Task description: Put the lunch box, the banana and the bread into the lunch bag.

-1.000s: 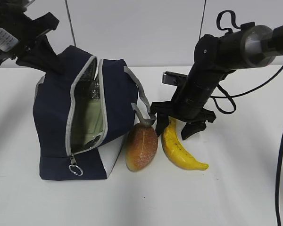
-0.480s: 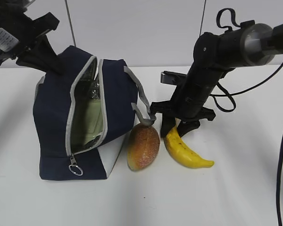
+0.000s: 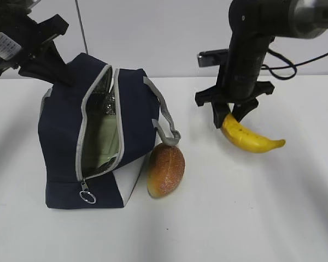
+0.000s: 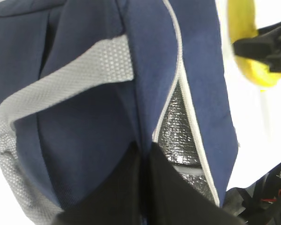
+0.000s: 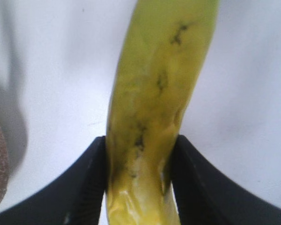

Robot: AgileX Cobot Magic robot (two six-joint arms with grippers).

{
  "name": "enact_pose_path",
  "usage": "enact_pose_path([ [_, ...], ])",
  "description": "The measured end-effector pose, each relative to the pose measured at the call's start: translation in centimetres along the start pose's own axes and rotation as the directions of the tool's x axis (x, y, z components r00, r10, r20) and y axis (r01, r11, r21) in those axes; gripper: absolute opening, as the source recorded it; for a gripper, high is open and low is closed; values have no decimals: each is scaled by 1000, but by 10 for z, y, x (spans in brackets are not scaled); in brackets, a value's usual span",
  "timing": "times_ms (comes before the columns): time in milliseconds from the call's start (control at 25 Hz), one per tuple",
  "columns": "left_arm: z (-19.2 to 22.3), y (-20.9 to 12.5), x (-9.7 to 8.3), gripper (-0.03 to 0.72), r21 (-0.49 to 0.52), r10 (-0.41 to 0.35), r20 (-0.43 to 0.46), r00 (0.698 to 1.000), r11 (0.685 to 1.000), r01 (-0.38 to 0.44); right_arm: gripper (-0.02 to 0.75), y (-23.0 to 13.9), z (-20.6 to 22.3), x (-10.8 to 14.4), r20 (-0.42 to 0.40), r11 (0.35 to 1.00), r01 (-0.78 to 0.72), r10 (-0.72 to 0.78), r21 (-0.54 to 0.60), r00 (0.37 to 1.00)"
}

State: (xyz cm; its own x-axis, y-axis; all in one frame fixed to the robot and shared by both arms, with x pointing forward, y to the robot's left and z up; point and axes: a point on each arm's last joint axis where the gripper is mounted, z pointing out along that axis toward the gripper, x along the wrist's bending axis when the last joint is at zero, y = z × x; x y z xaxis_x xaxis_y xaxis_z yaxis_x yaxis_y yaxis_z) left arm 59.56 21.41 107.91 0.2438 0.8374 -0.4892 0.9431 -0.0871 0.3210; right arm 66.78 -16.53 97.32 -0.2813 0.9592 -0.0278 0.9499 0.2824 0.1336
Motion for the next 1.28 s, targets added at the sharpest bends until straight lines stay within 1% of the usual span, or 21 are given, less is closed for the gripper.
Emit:
enact_pose_path([
  [80, 0, 0, 0, -3, 0, 0, 0, 1000, 1000, 0, 312, 5, -24, -1, 0, 998, -6, 6, -58, 1000],
  [160, 0, 0, 0, -3, 0, 0, 0, 1000, 1000, 0, 312, 9, -47, 1, -34, 994, -21, 17, -112, 999],
  [240, 0, 0, 0, -3, 0, 0, 0, 1000, 1000, 0, 312, 11, -69, 9, -130, 987, -33, 12, -160, 991],
  [320, 0, 0, 0, -3, 0, 0, 0, 1000, 1000, 0, 312, 14, -87, 22, -258, 979, -35, -19, -203, 966],
  [400, 0, 0, 0, -3, 0, 0, 0, 1000, 1000, 0, 312, 14, -100, 42, -422, 973, -37, -64, -227, 905],
  [480, 0, 0, 0, -3, 0, 0, 0, 1000, 1000, 0, 312, 13, -108, 63, -537, 970, -23, -115, -243, 836],
  [520, 0, 0, 0, -3, 0, 0, 0, 1000, 1000, 0, 312, 13, -111, 73, -578, 968, -18, -135, -251, 805],
  [600, 0, 0, 0, -3, 0, 0, 0, 1000, 1000, 0, 312, 12, -116, 87, -632, 965, -22, -154, -261, 760],
  [680, 0, 0, 0, -3, 0, 0, 0, 1000, 1000, 0, 312, 13, -114, 99, -697, 969, -39, -146, -242, 702],
  [760, 0, 0, 0, -3, 0, 0, 0, 1000, 1000, 0, 312, 16, -105, 109, -748, 976, -60, -120, -208, 652],
  [840, 0, 0, 0, -3, 0, 0, 0, 1000, 1000, 0, 312, 19, -95, 116, -782, 982, -71, -94, -174, 616],
  [1120, 0, 0, 0, -3, 0, 0, -1, 1000, 1000, 0, 312, 27, -70, 124, -833, 988, -111, -25, -103, 553],
  [1280, 0, 0, 0, -3, 0, 0, -1, 1000, 1000, 0, 312, 30, -71, 126, -856, 985, -144, -8, -96, 517],
])
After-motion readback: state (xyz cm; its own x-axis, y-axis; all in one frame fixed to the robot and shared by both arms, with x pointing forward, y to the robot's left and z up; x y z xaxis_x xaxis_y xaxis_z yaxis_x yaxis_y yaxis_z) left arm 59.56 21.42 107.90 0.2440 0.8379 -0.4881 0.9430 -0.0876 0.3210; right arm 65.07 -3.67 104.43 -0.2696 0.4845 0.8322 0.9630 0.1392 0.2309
